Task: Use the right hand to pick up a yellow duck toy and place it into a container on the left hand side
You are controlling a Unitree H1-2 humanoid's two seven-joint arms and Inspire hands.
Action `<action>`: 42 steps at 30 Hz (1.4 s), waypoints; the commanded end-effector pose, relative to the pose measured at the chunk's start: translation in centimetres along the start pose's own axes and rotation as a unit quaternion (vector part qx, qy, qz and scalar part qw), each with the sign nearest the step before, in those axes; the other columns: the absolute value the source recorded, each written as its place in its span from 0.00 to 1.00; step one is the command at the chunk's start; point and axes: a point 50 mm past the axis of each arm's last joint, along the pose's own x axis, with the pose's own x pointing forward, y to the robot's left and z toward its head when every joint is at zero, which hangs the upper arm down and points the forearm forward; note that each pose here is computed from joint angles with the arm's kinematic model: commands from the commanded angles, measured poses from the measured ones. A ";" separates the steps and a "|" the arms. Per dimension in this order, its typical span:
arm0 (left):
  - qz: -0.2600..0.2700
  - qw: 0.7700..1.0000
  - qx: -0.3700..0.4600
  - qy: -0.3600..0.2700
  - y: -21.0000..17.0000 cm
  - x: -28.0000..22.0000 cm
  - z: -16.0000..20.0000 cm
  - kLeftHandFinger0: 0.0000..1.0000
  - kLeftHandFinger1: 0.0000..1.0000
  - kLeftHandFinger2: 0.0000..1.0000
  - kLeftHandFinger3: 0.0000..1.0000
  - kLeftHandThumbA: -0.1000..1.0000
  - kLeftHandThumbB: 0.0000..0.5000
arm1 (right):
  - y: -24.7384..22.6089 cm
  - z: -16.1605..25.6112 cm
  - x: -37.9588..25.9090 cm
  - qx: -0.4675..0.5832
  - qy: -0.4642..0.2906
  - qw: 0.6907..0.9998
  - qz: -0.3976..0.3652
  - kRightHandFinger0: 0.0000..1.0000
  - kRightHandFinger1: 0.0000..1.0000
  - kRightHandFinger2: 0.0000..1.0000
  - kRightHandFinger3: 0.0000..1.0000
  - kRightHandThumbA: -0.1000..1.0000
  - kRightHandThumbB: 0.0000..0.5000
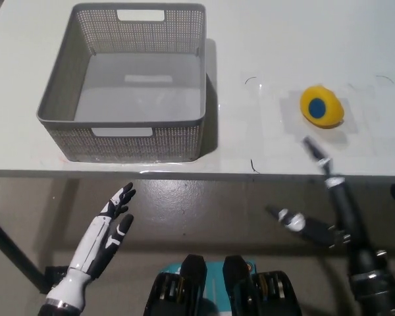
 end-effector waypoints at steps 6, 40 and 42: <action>-0.038 0.998 0.037 -0.038 0.2 0.9 1.7 1.00 1.00 1.00 1.00 1.00 0.56 | -7.3 2.9 5.7 -0.134 0.009 0.989 -0.068 1.00 1.00 1.00 1.00 0.99 0.78; -0.005 1.000 -0.011 0.007 -1.0 -3.8 -0.6 1.00 1.00 1.00 1.00 1.00 0.55 | -8.9 -1.6 31.7 -0.343 0.292 0.849 0.277 1.00 1.00 1.00 1.00 0.90 1.00; -0.005 1.000 -0.015 0.009 -1.0 -3.9 -0.6 1.00 1.00 1.00 1.00 1.00 0.57 | -9.1 -1.6 31.8 -0.337 0.301 0.843 0.290 1.00 1.00 1.00 1.00 0.88 0.98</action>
